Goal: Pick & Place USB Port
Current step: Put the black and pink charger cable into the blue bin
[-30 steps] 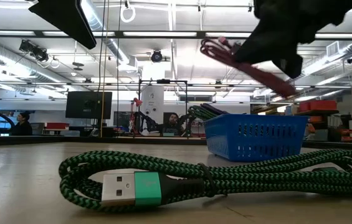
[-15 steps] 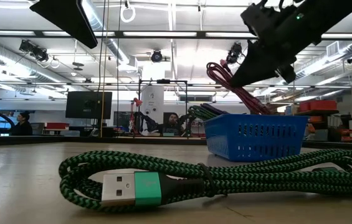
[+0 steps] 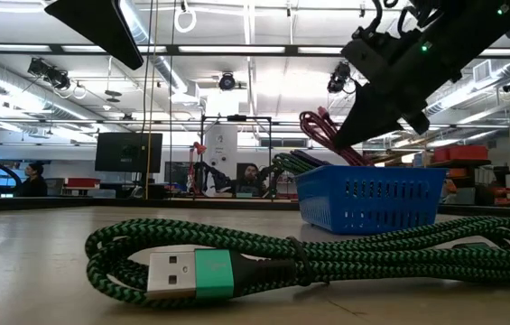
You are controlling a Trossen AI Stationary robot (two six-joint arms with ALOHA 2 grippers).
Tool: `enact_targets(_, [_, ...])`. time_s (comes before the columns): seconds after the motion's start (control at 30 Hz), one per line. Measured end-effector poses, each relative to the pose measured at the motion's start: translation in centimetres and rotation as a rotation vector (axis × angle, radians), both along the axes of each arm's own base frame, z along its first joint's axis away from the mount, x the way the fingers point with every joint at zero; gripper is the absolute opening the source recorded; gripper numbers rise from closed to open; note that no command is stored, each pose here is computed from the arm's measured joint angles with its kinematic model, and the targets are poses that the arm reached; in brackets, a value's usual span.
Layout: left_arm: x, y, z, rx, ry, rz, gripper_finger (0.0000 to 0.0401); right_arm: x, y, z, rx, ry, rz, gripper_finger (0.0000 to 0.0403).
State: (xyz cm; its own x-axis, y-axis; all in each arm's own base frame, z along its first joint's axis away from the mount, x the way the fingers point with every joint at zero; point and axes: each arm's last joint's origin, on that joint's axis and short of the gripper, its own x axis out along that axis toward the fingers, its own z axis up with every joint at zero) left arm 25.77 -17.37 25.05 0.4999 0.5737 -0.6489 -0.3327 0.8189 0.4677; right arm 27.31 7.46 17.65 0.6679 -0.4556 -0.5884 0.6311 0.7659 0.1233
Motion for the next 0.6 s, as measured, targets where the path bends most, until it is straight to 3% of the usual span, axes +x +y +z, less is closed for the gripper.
enact_targets(0.47, [0.0, 0.0, 0.0, -0.003, -0.004, 0.000, 0.0085, 0.5, 0.4, -2.4, 0.096, 0.060, -0.016, 0.0000])
enact_targets(0.6, [0.0, 0.0, 0.0, -0.005, -0.005, 0.000, 0.0085, 0.5, 0.4, -2.5, 0.101, 0.068, -0.011, 0.0027])
